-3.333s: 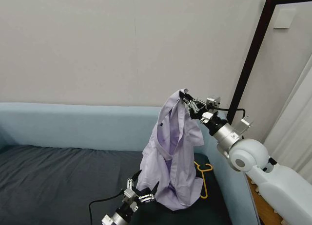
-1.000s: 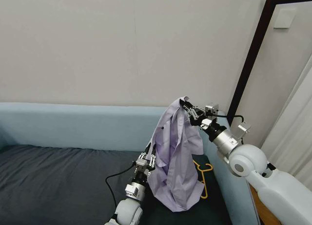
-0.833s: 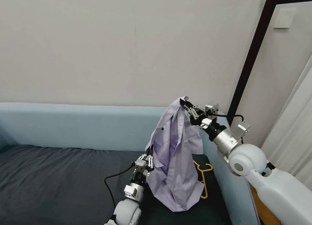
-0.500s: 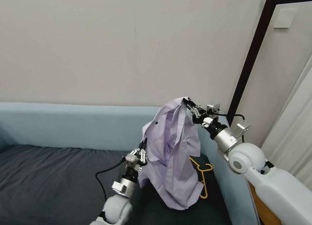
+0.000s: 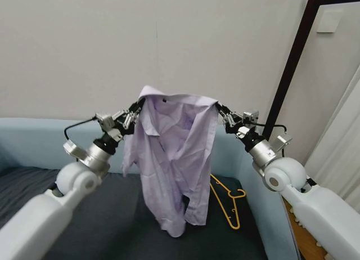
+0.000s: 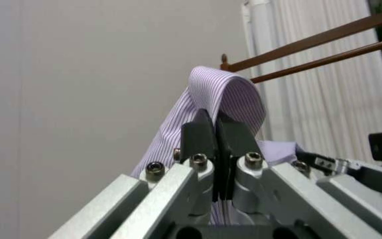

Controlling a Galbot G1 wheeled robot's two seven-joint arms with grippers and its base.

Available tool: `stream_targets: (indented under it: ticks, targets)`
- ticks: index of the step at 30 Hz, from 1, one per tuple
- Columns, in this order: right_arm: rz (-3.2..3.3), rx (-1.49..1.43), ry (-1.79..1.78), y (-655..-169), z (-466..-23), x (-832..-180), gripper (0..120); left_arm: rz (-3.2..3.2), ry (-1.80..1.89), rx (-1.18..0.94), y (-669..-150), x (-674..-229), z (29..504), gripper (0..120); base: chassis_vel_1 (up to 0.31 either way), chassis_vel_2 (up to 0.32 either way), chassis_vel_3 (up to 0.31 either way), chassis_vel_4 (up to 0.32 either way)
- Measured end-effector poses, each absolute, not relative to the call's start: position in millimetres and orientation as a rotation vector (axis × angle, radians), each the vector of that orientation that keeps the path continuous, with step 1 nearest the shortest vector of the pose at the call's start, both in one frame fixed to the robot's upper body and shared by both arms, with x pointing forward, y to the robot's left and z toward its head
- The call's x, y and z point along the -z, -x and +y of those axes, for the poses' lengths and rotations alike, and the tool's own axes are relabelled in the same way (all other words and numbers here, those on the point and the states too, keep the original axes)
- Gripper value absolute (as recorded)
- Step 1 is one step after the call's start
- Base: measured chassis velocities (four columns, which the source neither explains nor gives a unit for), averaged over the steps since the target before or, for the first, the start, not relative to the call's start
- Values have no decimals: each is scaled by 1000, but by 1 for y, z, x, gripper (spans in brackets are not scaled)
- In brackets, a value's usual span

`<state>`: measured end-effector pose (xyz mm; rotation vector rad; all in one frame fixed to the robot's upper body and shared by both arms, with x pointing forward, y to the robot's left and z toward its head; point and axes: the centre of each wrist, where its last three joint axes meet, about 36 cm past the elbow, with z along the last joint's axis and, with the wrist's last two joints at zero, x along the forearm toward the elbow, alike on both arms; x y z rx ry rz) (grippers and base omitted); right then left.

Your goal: Pick up the clothes from the sofa and hang them on the clothes hanger.

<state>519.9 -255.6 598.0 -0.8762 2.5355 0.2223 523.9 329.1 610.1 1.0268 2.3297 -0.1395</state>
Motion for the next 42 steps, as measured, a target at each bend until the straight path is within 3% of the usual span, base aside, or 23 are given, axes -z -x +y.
stream_targets:
  ticks: [6,11,19,22,25,29,42]
  targets:
    - [2457,-275,941,-504,-253,-611,0,2297,-1218,-26,-542,-607,357,0,0,0,0,0]
    - [2524,-264,1005,-488,-224,-571,0,2352,-1345,-237,-530,-533,383,0,0,0,0,0]
    - [2643,-334,1079,-463,-177,-505,0,2503,-1286,-285,-500,-401,370,0,0,0,0,0]
    - [2666,-360,1093,-461,-167,-490,0,2558,-1232,-273,-487,-365,357,8,0,0,0,0]
    - [2679,-384,1091,-464,-161,-482,0,2639,-1124,-263,-458,-325,343,22,0,0,0,0]
    - [2688,-393,1073,-473,-158,-479,0,2672,-1038,-250,-431,-299,338,36,0,0,0,0]
    - [2719,-385,1008,-492,-165,-472,0,2662,-947,-192,-393,-271,322,81,0,0,0,0]
